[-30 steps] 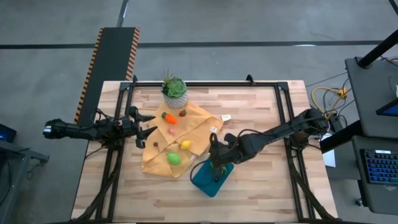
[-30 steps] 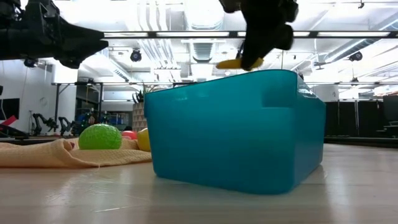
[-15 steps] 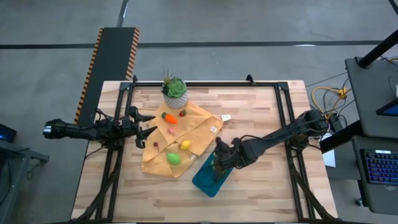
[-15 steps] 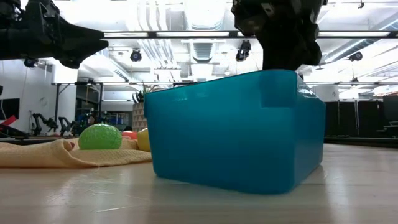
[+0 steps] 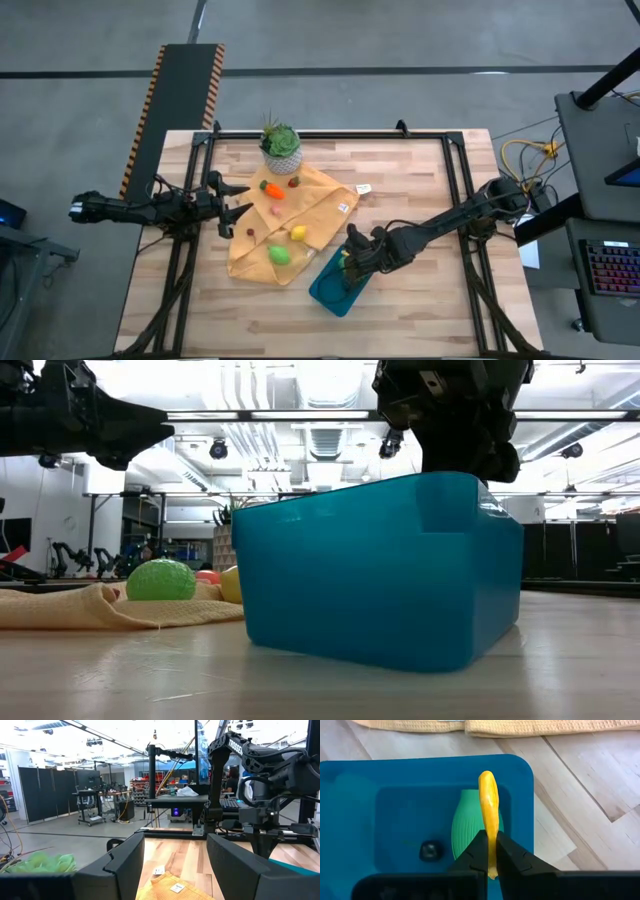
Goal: Pick and placing Produce into tupperware
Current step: Put the yellow corn into the blue bin, then put the yellow lemon into the blue bin
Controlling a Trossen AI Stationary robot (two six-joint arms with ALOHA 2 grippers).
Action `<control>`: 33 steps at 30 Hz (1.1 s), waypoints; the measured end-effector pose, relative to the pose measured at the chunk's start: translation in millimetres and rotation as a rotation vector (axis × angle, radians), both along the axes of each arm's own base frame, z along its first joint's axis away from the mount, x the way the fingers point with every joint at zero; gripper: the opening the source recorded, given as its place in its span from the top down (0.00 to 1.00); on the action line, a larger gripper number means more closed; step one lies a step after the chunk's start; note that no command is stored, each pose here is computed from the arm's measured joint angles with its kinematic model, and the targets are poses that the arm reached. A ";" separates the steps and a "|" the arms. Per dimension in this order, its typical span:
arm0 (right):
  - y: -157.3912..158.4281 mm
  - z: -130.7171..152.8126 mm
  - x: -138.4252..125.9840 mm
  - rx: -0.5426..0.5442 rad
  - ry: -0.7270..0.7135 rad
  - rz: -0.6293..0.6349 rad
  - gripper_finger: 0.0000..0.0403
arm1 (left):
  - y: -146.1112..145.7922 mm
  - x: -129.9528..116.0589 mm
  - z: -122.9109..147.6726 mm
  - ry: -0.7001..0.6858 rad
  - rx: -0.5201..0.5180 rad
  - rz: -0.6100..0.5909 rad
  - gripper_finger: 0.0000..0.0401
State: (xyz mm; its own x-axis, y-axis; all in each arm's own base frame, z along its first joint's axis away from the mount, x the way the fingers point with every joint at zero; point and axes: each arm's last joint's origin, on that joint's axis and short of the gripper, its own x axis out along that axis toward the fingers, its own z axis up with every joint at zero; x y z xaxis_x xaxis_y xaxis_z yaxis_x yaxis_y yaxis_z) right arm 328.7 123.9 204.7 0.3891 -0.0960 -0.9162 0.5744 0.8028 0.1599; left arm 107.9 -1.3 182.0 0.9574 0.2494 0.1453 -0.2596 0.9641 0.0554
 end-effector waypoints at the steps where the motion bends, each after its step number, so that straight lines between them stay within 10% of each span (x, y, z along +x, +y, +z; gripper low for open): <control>1: -0.1 -0.4 -0.2 0.000 0.002 0.000 0.97 | 0.0 0.0 0.0 0.000 0.000 0.000 0.50; 19: -0.1 -0.6 0.1 -0.009 0.001 0.020 0.96 | 0.0 0.1 -0.1 0.001 0.000 0.000 0.50; 33: -0.2 -0.5 0.2 -0.014 -0.001 0.021 0.73 | 0.0 0.0 0.0 0.000 0.000 0.000 0.50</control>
